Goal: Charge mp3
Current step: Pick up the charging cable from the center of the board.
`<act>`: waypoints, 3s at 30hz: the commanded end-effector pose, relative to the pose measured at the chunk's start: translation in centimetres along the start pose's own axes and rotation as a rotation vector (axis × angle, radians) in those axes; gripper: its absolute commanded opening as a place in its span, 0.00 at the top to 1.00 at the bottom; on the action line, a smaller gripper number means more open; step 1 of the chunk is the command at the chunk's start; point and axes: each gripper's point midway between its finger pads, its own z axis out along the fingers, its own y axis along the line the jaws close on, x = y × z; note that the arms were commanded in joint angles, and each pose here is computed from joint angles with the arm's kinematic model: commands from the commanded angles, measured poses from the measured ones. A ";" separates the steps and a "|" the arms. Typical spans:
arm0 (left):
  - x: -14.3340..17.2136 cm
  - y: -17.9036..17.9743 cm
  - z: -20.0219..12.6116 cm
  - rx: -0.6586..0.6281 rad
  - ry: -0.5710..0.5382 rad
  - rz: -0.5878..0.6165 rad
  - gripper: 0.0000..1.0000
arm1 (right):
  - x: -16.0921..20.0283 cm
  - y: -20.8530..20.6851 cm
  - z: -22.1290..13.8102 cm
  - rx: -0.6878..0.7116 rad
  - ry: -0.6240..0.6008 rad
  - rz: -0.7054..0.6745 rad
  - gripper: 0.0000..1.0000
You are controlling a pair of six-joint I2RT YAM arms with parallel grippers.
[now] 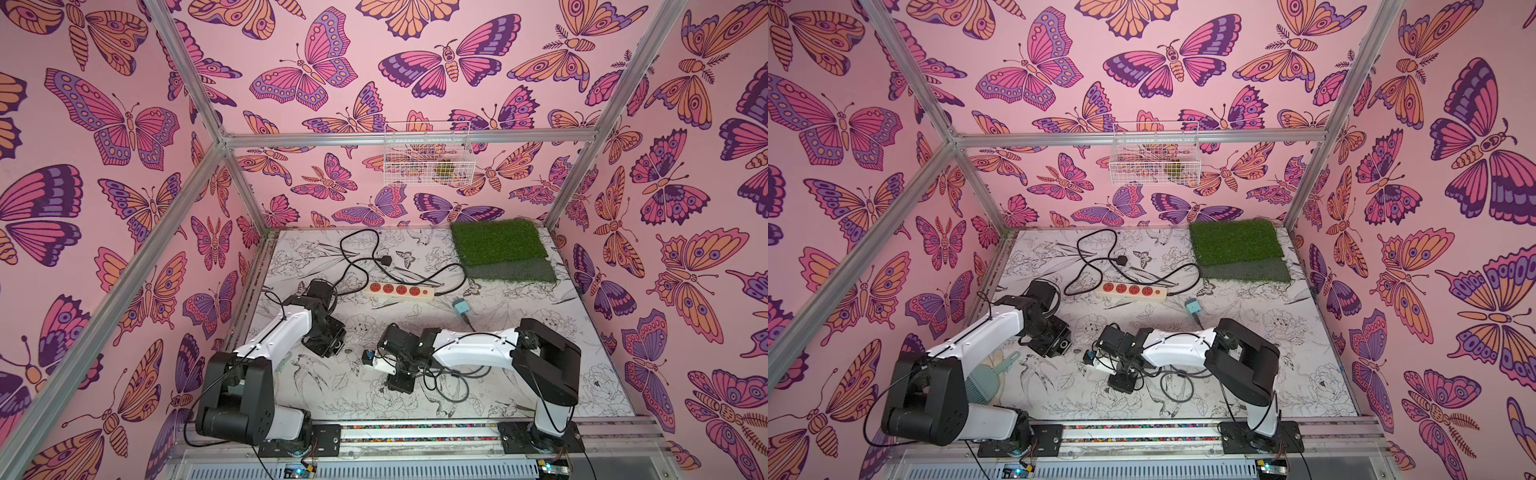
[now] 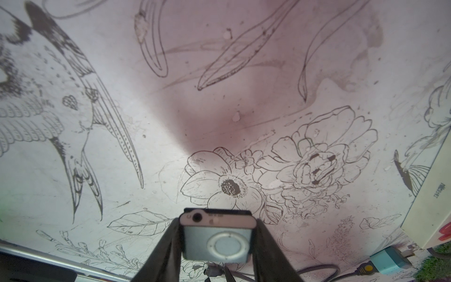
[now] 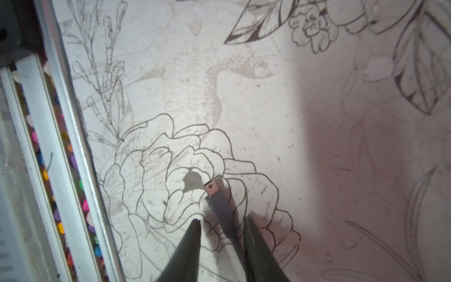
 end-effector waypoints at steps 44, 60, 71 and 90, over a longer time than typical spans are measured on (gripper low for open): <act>0.0 1.2 0.1 -0.032 0.029 -0.006 1.00 | 2.9 -0.7 1.5 -0.113 0.084 0.134 0.69; 0.0 0.9 -0.2 -0.016 0.028 -0.005 1.00 | 3.6 -1.7 2.6 -0.057 0.129 0.158 0.73; -0.1 0.8 -0.4 -0.006 0.031 -0.009 1.00 | 4.9 -2.1 3.1 -0.004 0.164 0.157 0.79; -0.2 1.1 -0.4 0.003 0.036 -0.018 1.00 | 5.2 -2.6 4.0 0.024 0.170 0.178 0.89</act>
